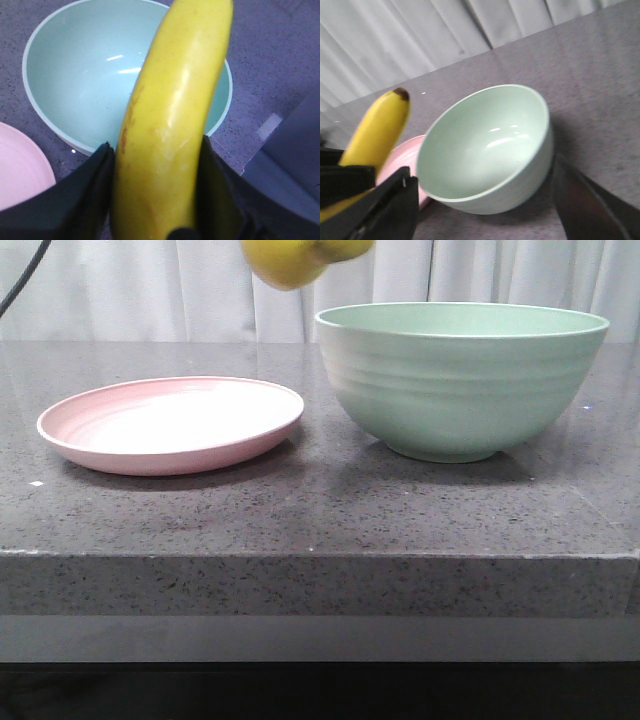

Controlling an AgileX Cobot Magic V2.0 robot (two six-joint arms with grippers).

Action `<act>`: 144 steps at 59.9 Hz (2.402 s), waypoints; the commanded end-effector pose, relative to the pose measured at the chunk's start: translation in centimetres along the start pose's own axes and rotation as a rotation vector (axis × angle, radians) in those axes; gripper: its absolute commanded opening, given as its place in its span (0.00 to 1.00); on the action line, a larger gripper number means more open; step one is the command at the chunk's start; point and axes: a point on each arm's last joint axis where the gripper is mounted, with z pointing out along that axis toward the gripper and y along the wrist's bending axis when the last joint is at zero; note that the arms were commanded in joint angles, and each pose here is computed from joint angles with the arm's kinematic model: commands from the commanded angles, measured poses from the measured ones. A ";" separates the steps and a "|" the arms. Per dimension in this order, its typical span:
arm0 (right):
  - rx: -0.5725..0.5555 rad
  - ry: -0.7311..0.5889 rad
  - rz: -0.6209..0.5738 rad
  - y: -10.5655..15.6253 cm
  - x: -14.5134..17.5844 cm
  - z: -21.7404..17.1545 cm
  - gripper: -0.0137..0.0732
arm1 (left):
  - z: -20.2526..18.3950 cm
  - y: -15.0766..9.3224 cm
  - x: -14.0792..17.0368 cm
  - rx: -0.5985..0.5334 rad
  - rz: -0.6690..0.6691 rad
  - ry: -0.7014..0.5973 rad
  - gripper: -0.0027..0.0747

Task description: Transfer banana from pink plate to green bowl

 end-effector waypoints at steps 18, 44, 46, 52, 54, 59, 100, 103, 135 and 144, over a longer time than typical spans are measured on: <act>-0.188 -0.009 0.234 4.3 -2.1 5.0 0.81 | -2.1 -0.8 -2.0 0.022 -0.010 -0.142 0.27; -0.167 0.052 0.226 6.4 -2.3 10.9 0.81 | -2.1 -0.8 -2.0 0.022 -0.010 -0.142 0.27; -0.162 0.066 0.225 6.5 -2.1 11.4 0.81 | -2.1 -0.8 -2.0 0.022 -0.010 -0.142 0.27; -0.156 0.098 0.222 6.8 -2.0 12.4 0.81 | -2.1 -0.8 -2.0 0.022 -0.010 -0.142 0.27; -0.157 0.111 0.221 7.0 -2.0 12.7 0.81 | -2.1 -0.8 -2.0 0.022 -0.010 -0.142 0.27; -0.153 0.143 0.218 7.2 -1.8 13.4 0.81 | -2.1 -0.8 -2.0 0.022 -0.010 -0.142 0.27; -0.160 0.175 0.216 7.6 -1.8 13.8 0.25 | -2.1 -0.8 -2.0 0.022 -0.008 -0.145 0.50; -0.160 0.176 0.216 7.6 -1.8 13.8 0.25 | -2.1 -0.8 -2.0 0.022 -0.008 -0.145 0.62; -0.149 -0.081 -0.134 7.8 -6.5 14.5 0.25 | -2.1 -0.8 -2.0 0.022 -0.008 -0.145 0.78; -0.137 -0.155 -0.332 8.5 -9.6 15.2 0.25 | -2.1 -0.8 -2.0 0.022 -0.008 -0.145 0.78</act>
